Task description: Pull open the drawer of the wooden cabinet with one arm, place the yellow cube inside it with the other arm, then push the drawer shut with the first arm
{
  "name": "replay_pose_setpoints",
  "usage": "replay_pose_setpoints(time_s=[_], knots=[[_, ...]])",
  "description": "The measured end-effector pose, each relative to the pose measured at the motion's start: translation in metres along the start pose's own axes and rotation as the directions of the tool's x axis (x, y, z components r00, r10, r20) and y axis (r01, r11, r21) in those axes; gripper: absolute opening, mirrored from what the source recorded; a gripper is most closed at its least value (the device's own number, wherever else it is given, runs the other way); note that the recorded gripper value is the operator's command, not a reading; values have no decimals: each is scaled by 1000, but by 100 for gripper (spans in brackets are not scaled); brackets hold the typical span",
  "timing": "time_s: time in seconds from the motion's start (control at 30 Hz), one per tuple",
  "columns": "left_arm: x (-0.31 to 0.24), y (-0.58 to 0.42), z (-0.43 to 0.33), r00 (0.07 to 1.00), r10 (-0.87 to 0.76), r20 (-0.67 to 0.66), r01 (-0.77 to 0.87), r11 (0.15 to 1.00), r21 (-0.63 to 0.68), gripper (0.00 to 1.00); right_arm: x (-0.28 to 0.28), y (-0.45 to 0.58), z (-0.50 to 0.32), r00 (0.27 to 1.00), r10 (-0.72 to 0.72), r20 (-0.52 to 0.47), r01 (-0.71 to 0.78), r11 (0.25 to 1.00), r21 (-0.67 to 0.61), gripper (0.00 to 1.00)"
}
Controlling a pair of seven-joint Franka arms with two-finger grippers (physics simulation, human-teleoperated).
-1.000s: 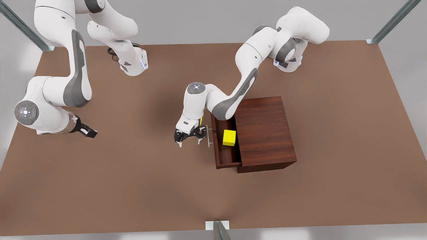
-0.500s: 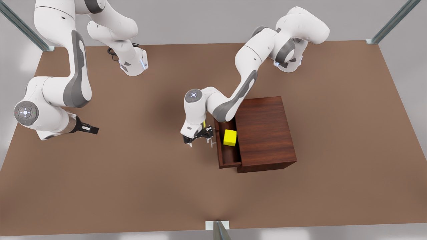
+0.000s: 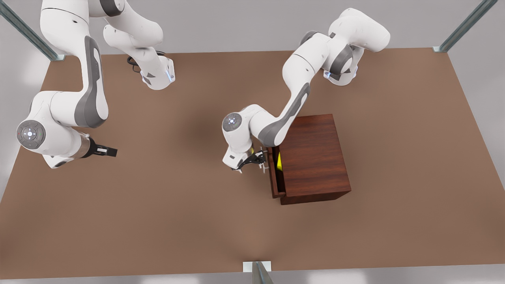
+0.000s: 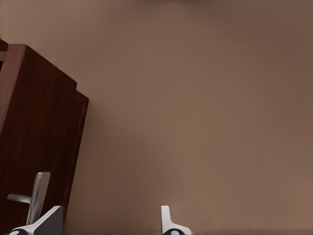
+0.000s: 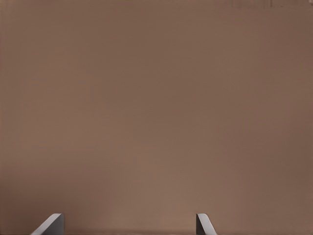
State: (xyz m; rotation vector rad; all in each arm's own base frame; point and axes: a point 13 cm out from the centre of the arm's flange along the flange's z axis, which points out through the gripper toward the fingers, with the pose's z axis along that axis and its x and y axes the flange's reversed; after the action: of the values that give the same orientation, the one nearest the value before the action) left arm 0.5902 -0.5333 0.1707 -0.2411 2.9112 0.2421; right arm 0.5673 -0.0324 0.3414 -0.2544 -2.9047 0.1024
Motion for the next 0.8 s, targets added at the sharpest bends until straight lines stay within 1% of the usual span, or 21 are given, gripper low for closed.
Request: replay_pose_setpoints(time_s=[0.5,0.57,0.6,0.63,0.7,0.73,0.8], knots=[[-21,40,17,992,95,-78,-98,994,-40,100,0,-4,-3,999,-45,-3,45,999,0,100],[-23,42,7,992,91,-88,-93,995,-22,100,0,-4,-3,999,-49,-3,49,999,0,100],[-32,44,-17,994,66,-91,-65,998,14,100,0,-4,-3,999,-51,-3,51,999,0,100],[-50,53,-63,996,29,-85,-24,998,65,100,0,-5,-3,999,-52,-4,52,999,0,100],[-90,101,-171,997,-45,-66,54,987,152,100,0,-5,-3,998,-55,-4,55,998,0,100],[-112,142,-208,995,-78,-65,87,983,162,100,0,-5,-3,998,-56,-3,56,998,0,100],[-165,261,-233,981,-165,-103,177,976,123,100,0,-5,-4,998,-59,-3,59,998,0,100]])
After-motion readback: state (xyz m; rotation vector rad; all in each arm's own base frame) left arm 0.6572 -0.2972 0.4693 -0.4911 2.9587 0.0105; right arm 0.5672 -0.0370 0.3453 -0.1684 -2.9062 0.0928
